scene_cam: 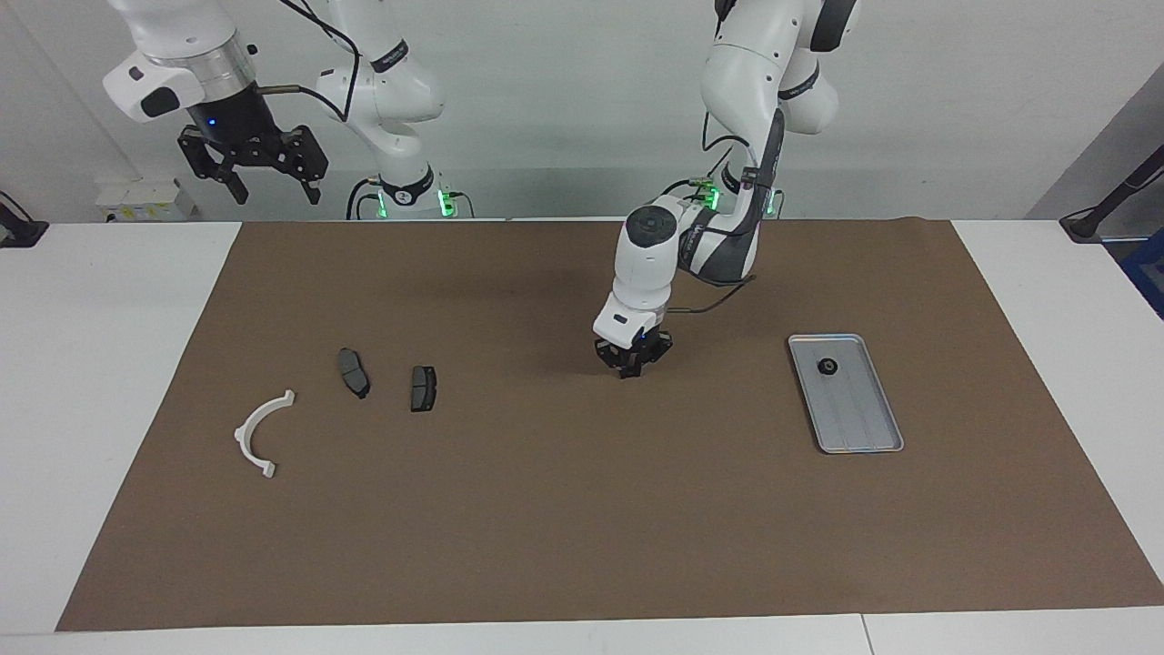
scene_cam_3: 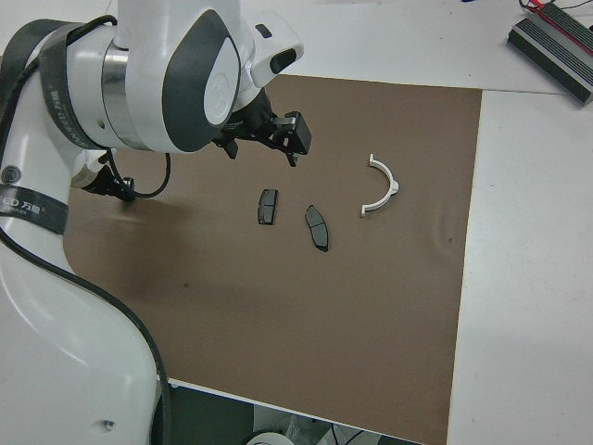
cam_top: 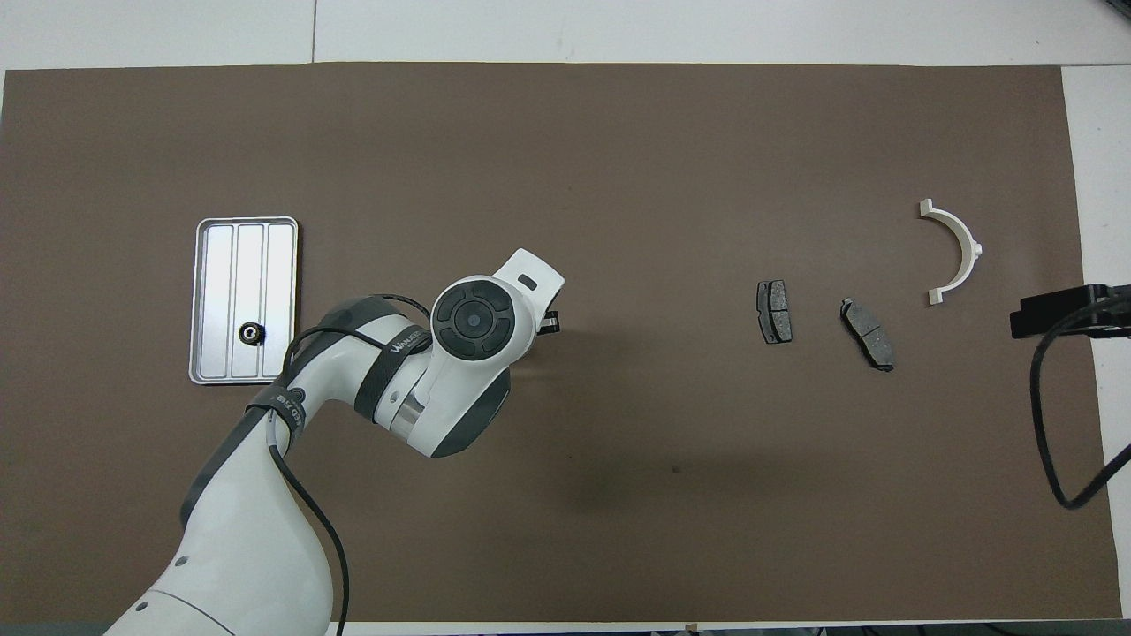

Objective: Pick bearing gear from pile to tray
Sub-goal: 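Carry the second bearing to the tray with the left gripper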

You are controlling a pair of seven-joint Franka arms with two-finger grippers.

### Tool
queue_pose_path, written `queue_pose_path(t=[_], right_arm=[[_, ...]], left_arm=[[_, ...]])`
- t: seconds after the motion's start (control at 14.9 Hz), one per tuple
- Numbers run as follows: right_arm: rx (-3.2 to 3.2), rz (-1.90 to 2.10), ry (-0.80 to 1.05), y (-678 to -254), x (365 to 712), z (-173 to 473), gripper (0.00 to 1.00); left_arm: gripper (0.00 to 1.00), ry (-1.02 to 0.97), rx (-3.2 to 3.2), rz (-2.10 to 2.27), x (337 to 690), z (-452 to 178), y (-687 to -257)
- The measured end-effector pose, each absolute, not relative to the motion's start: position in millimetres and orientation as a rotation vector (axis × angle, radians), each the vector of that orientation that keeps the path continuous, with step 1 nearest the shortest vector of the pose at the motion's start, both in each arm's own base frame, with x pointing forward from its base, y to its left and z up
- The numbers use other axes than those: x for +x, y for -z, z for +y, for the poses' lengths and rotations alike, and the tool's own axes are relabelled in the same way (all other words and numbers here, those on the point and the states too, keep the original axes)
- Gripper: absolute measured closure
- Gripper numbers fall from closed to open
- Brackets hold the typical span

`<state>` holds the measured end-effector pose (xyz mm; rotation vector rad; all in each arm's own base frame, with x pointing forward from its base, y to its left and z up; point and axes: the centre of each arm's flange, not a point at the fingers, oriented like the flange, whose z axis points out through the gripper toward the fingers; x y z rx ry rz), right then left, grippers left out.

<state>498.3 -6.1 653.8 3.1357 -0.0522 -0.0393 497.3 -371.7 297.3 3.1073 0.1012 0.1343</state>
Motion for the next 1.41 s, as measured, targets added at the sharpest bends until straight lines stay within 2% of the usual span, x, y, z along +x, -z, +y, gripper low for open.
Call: queue_pose_path(t=[0.33,0.6,0.8,0.94,1.07,1.41], right_arm=[[3.135,-0.047,0.052,-645,500,-4,0.0],[3.135,-0.041,0.048,-645,500,-2,0.0],[3.135,-0.042,0.054,-643,502,-3,0.0],[3.134,-0.042,0.066,-636,507,-3,0.0],[3.134,-0.042,0.087,-627,515,-3,0.0],[3.133,-0.044,0.108,-615,528,-4,0.0]], left_arm=[[0.76,-0.101,3.144,0.12,536,-336,-326],[0.76,-0.025,3.158,-0.004,587,-210,-397],[0.76,0.023,3.125,-0.128,600,-99,-430],[0.76,0.032,3.109,-0.201,605,-41,-428],[0.76,0.031,3.104,-0.239,605,-8,-421],[0.76,-0.065,3.106,-0.267,598,-9,-363]])
